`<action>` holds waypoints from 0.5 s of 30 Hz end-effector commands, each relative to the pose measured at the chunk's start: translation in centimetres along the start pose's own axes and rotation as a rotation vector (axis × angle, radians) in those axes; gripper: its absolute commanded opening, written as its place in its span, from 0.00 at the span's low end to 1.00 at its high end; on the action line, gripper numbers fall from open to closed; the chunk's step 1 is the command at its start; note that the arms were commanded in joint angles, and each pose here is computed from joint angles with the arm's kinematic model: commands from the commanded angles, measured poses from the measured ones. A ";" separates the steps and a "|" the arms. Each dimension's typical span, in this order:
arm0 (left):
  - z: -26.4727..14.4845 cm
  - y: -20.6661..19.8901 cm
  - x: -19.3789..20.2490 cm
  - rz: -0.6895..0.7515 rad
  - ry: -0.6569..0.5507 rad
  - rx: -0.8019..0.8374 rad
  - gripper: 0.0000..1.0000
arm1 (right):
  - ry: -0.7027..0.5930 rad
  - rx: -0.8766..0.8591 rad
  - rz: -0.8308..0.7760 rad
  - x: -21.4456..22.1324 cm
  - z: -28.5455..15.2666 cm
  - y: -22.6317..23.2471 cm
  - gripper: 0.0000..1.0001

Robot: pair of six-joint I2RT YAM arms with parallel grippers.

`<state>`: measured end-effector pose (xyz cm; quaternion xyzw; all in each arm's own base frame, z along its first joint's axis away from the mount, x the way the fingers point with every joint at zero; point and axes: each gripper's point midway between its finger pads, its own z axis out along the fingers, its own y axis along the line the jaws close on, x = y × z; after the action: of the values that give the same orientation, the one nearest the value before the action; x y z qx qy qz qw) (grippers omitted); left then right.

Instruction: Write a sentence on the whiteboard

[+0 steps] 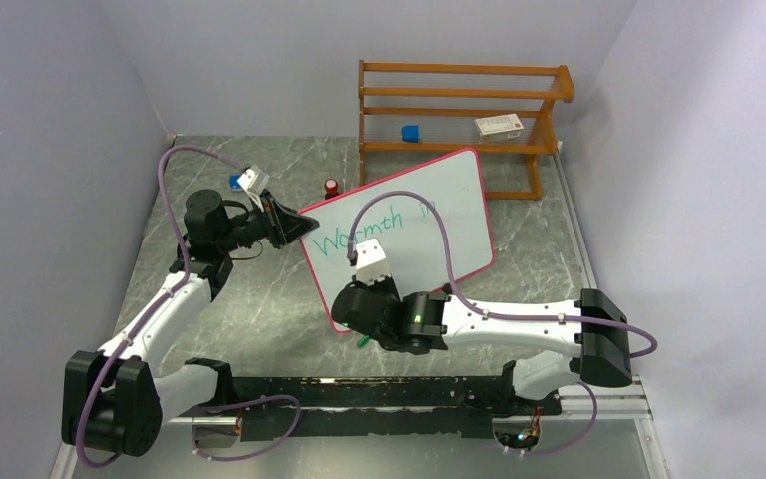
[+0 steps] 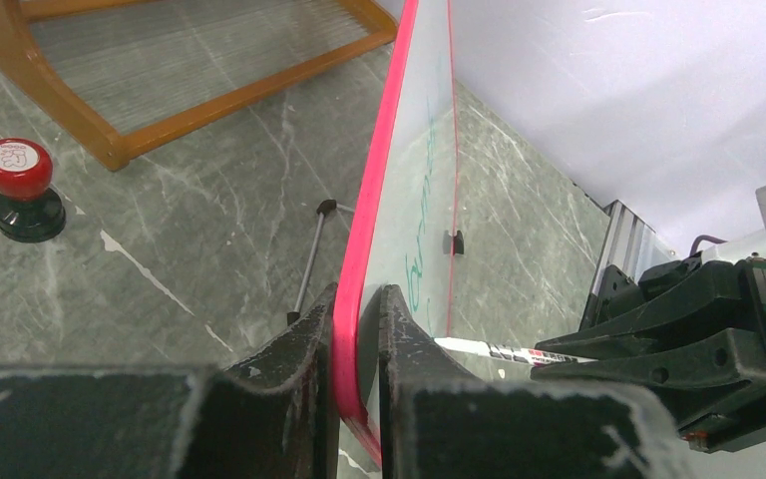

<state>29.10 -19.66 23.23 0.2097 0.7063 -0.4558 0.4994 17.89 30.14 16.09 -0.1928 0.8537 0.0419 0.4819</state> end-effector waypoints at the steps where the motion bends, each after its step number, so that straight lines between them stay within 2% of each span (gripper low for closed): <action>1: -0.2 1.4 3.2 0.016 0.091 -0.050 0.05 | 0.049 0.022 -0.004 2.2 0.6 -0.3 0.00; 15: -0.2 1.4 3.2 0.018 0.091 -0.054 0.05 | 0.078 0.001 -0.011 3.8 0.0 0.7 0.00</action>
<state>29.05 -19.65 23.28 0.2100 0.7061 -0.4556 0.4997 16.27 29.56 13.90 -0.2064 0.8662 0.0322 0.4540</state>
